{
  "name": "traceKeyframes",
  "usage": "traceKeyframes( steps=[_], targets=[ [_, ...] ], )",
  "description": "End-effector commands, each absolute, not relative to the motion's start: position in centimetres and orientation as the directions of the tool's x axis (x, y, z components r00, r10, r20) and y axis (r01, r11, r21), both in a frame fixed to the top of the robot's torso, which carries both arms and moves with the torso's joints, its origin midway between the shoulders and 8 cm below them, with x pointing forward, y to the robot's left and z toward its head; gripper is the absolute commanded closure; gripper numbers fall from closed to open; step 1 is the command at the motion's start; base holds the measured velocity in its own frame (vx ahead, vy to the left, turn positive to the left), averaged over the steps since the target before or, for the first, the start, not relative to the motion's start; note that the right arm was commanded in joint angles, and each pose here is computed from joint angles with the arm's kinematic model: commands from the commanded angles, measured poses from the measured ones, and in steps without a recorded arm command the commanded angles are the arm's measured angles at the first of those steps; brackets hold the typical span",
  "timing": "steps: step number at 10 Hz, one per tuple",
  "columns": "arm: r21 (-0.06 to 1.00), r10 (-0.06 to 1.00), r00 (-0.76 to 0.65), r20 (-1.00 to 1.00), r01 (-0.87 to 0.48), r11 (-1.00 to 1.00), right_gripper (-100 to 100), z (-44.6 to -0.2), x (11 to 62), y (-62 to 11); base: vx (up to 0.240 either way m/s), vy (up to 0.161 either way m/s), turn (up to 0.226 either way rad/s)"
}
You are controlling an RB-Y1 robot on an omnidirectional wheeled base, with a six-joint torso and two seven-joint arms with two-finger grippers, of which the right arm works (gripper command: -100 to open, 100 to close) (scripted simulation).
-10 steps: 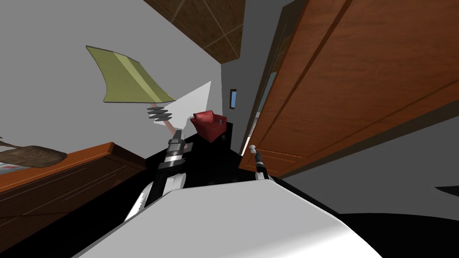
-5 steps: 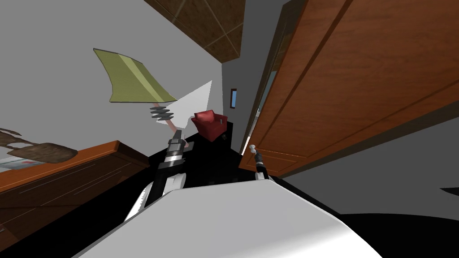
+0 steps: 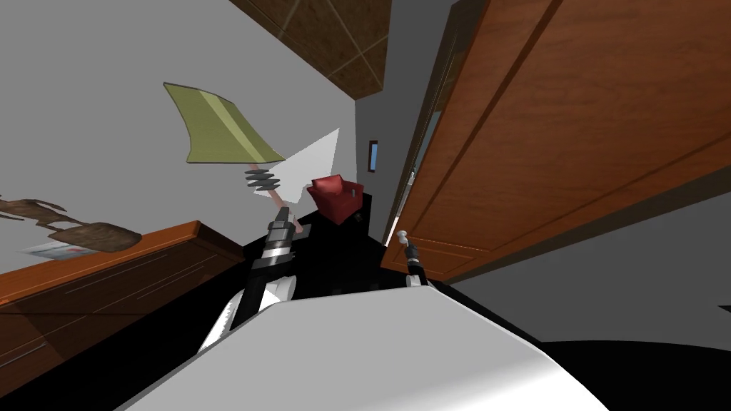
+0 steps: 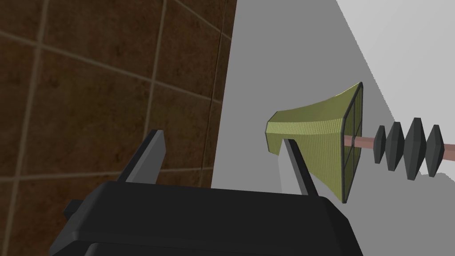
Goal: Pull the door open
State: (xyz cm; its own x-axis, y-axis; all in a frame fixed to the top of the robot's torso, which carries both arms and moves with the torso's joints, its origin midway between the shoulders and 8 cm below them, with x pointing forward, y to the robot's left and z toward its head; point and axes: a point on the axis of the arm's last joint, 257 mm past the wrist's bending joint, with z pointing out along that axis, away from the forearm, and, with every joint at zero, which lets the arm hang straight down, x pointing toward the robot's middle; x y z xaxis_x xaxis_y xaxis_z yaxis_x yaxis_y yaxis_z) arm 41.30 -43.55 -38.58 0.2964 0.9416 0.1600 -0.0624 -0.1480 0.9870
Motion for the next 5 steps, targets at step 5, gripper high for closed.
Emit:
traceKeyframes(
  steps=[5],
  targets=[
    [0.966,0.930,0.261,0.258,-0.099,-0.240,100,-38.36,42.42,-41.81,-0.017,-0.003,0.015]
  ],
)
